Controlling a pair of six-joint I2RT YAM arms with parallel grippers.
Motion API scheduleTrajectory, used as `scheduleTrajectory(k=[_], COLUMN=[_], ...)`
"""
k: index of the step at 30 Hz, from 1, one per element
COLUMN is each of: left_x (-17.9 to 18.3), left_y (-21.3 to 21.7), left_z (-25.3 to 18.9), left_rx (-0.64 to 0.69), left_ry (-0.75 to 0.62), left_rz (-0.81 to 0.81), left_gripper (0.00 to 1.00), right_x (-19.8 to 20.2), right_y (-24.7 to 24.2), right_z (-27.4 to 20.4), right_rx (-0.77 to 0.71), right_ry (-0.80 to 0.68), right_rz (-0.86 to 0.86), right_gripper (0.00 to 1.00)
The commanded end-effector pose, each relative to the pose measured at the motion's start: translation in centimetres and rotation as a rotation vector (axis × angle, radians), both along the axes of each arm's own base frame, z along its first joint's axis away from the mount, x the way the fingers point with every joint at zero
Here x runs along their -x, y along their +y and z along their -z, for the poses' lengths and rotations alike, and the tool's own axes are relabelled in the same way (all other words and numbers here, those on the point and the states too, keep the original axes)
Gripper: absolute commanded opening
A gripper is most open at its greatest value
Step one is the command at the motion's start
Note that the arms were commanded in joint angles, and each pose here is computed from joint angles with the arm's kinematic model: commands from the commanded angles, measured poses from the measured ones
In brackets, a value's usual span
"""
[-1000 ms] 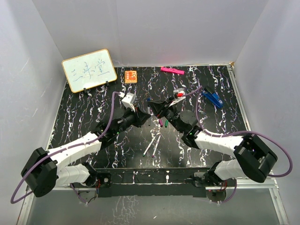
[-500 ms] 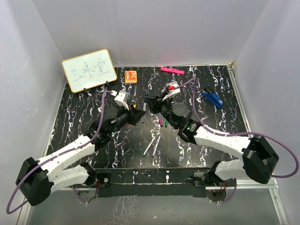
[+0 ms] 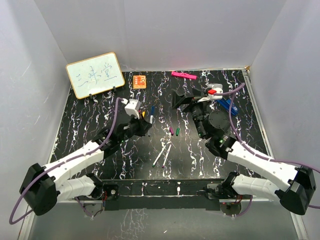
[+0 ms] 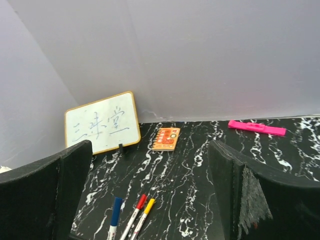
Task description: Insert the pens into the pen caps
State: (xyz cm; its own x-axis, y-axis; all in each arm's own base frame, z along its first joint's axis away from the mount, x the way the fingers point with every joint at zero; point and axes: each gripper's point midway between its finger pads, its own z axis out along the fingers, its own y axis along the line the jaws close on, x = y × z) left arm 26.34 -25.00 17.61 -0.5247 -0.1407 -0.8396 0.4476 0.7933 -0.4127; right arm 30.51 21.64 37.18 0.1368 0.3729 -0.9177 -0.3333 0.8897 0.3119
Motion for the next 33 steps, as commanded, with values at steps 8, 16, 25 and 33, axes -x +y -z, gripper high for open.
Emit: scheduleTrajectory(k=[8, 16, 25, 33], left_x=[-4.1, -6.1, -7.5, -8.2], left_y=[-1.4, 1.4, 1.2, 1.8], left_z=[2.8, 8.0, 10.5, 12.7], left_rx=[-0.133, -0.320, -0.400, -0.481], left_ry=[0.100, 0.281, 0.330, 0.376], left_rz=[-0.041, -0.213, -0.219, -0.245], left_gripper=[0.00, 0.00, 0.00, 0.00], right_x=[-1.3, -1.3, -1.9, -2.2], right_y=[-3.0, -2.4, -2.4, -2.2], right_z=[3.2, 5.3, 6.8, 7.5], right_rx=[0.059, 0.086, 0.120, 0.132], right_ry=[0.121, 0.170, 0.214, 0.228], right_rz=[0.198, 0.172, 0.207, 0.204], right_gripper=[0.98, 0.98, 0.98, 0.98])
